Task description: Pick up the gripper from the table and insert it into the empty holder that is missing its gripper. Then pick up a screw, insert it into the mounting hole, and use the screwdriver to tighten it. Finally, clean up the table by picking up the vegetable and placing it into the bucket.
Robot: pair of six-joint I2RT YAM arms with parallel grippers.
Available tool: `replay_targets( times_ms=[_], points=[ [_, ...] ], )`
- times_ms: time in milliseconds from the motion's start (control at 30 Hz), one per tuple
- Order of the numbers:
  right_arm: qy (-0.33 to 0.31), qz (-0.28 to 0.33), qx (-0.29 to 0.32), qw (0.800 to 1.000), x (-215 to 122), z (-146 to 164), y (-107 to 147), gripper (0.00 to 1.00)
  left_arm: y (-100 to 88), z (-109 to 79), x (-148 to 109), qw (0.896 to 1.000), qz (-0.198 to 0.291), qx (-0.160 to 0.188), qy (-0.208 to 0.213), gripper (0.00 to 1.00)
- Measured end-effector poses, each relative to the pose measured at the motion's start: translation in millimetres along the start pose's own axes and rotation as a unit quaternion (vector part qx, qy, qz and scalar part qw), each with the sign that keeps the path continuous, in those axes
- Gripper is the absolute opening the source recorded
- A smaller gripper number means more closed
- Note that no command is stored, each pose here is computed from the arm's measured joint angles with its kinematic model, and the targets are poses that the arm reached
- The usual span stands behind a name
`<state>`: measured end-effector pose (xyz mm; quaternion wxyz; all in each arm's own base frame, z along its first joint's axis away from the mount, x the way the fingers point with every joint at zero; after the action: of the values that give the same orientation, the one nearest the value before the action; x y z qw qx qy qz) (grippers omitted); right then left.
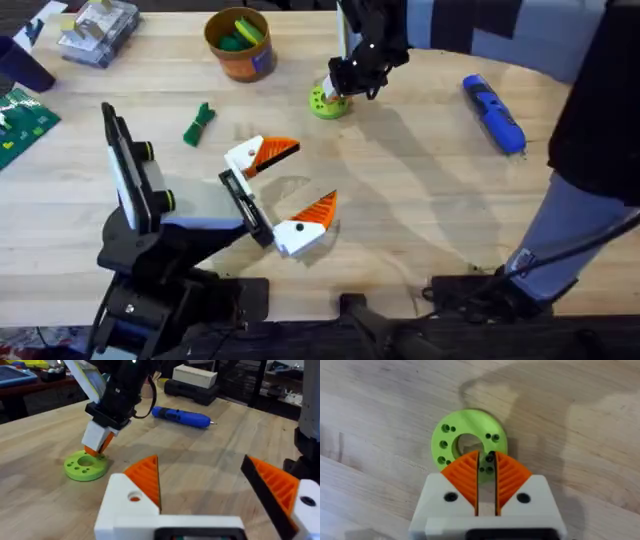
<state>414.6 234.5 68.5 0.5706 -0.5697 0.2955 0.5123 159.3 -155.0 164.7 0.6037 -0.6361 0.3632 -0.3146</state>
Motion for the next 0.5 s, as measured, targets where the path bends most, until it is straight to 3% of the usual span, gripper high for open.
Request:
replay_targets(
  times_ms=[500],
  points=[
    [0.000, -0.004, 0.000, 1.000, 2.8, 0.4, -3.2, 0.162, 0.0, 0.0, 0.0, 1.000, 0.000, 0.000, 0.000, 0.995]
  ],
)
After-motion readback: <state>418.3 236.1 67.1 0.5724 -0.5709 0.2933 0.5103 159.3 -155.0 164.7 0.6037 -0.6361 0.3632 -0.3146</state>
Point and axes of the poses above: each hand's point on the last joint's axis, 136 mm out from that joint toward the fingers, its own x axis out along the fingers, its own z axis along the line the jaws close on, y = z × x, the point moved 1 cm from there along -x, back along the fingers, and after that the axes turned 3 degrees about x, right-handed, at the moved point
